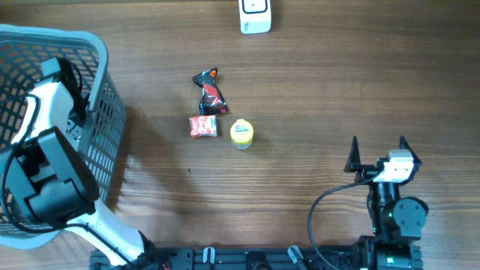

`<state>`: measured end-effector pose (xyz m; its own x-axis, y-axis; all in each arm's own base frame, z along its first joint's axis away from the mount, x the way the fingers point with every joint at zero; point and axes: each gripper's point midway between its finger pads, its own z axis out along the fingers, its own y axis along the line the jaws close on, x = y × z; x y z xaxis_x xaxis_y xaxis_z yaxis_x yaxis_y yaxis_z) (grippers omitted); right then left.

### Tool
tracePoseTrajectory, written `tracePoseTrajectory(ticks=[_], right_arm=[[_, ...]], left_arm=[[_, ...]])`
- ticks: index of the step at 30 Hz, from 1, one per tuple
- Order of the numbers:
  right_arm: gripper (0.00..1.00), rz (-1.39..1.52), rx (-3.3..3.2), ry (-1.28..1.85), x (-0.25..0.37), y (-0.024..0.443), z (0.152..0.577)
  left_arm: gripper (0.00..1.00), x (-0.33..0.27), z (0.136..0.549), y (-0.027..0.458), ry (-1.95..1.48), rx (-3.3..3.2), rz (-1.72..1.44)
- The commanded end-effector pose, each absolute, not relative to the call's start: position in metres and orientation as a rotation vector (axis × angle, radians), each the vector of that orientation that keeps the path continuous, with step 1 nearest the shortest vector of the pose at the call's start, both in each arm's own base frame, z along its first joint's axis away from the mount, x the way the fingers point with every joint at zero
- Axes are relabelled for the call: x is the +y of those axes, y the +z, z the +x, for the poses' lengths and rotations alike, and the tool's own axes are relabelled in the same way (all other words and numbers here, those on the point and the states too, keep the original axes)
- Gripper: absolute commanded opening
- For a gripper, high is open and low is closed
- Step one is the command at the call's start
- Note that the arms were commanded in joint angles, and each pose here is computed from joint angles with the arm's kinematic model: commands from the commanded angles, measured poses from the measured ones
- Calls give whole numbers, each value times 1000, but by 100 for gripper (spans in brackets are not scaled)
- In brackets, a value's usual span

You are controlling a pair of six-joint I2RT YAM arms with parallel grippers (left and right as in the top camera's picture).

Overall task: Scan the item barcode
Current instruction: 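Grasp the tin can rim with the left gripper and lift it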

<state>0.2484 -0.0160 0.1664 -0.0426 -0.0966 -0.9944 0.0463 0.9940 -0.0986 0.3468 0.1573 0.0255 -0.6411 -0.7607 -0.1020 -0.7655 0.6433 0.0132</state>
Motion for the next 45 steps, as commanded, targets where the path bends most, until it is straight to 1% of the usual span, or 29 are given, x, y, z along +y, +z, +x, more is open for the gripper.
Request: tracePoseTrajectory(ticks=[1,6,11,16,19,32,42,45], right_arm=[[100,-35,1610,-95,-14,166,249],[100,-35,1610,-95,-14,166,249],[100,-35,1610,-96,-14,166,249],[100,-35,1610,-96,-14,166,249],[100,-35,1610,-96,-14,166,249],[100,-35,1610,-96,-14,166,249],[100,-35,1610,-96,-14,166,249],[100,-35,1610,-96,-14,166,249]], left_arm=[[72,160,332,11,152,2806,-1318],[72,161,333,17,149,2791,-1313],[72,163,339,37,144,2744,-1295],[72,169,351,80,134,2647,-1258],[72,170,354,97,129,2604,-1241],[75,166,348,186,79,2355,-1209],[75,137,341,255,-127,2187,-1115],[73,125,339,271,-216,2142,-1102]])
